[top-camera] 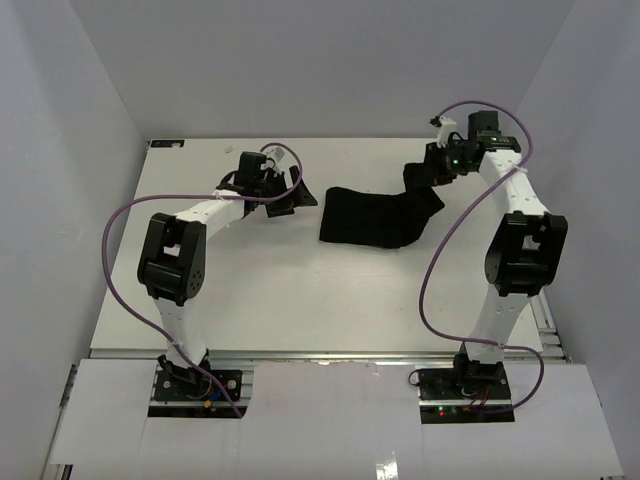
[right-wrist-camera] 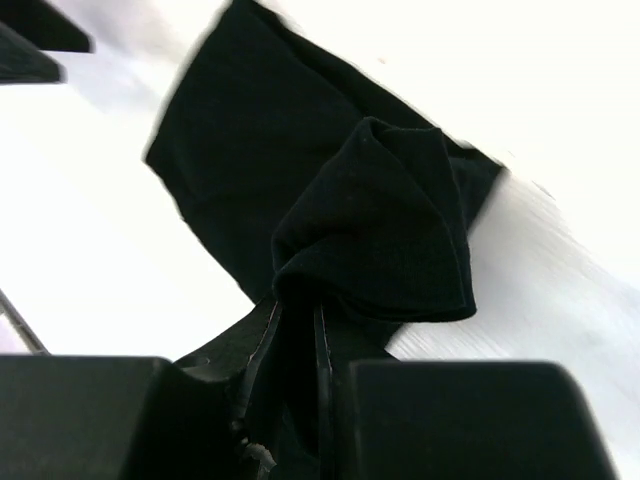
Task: Fold and stack the t-shirts
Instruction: Fold the long partially folded tshirt into a neat square
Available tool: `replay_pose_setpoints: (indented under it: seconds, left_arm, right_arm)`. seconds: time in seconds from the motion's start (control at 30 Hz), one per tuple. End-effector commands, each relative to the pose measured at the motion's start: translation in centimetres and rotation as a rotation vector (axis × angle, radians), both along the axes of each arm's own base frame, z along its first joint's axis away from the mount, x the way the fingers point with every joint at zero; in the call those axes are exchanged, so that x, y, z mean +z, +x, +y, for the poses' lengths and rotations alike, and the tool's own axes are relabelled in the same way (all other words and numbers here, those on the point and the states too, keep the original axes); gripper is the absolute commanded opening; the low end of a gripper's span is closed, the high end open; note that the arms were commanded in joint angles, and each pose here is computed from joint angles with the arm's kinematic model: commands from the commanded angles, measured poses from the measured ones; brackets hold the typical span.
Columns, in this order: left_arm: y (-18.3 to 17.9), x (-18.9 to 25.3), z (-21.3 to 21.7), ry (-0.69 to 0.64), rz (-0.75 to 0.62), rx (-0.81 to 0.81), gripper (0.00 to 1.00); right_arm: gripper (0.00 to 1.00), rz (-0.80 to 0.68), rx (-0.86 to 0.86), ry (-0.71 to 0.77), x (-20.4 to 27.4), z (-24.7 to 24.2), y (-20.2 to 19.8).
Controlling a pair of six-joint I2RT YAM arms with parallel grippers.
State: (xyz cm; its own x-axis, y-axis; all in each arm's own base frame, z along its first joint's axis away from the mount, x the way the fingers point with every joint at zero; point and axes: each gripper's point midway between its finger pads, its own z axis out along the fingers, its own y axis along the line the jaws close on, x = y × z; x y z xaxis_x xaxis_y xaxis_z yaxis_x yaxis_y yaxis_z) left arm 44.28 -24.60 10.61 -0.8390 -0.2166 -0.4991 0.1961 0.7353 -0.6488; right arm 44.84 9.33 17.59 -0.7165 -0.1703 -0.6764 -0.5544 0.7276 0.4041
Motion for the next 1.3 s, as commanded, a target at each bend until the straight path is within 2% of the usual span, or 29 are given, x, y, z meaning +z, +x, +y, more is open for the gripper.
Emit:
replay_pose_setpoints:
  seconds: [0.0,0.17,0.4,0.63,1.0,1.13,1.17,1.23,1.27]
  left_arm:
    - [0.2,3.1,0.5,0.008,-0.078,0.0,0.97]
    - [-0.7,3.3,1.0,0.017,-0.075,0.014,0.97]
    - [-2.5,3.8,1.9,0.025,-0.075,0.041,0.97]
    - [-4.8,3.6,2.9,0.036,-0.054,0.059,0.98]
    - [-7.4,4.4,4.0,0.037,-0.044,0.094,0.98]
    - [-8.5,4.4,4.5,0.043,-0.03,0.106,0.98]
    - [-8.7,4.3,4.6,0.043,-0.024,0.113,0.98]
    - [-9.4,4.3,4.8,0.042,-0.02,0.119,0.98]
    - [-9.5,4.3,4.9,0.04,-0.018,0.127,0.98]
  right_arm:
    - [0.06,-0.011,0.058,0.038,1.5,4.8,0.5]
    - [0.06,-0.02,0.098,0.047,1.9,9.2,1.6]
    - [0.06,0.04,0.126,0.012,-1.1,14.2,1.3]
    - [0.1,0.079,0.127,-0.01,-4.0,16.3,1.6]
    - [0.14,0.104,0.091,-0.007,-5.8,18.8,2.1]
    - [0.18,0.111,0.078,0.005,-6.4,19.5,2.1]
    - [0.23,0.118,0.075,0.005,-6.7,19.6,2.0]
    - [0.26,0.124,0.079,0.005,-7.1,19.8,2.0]
    - [0.31,0.126,0.09,0.003,-7.2,20.2,1.7]
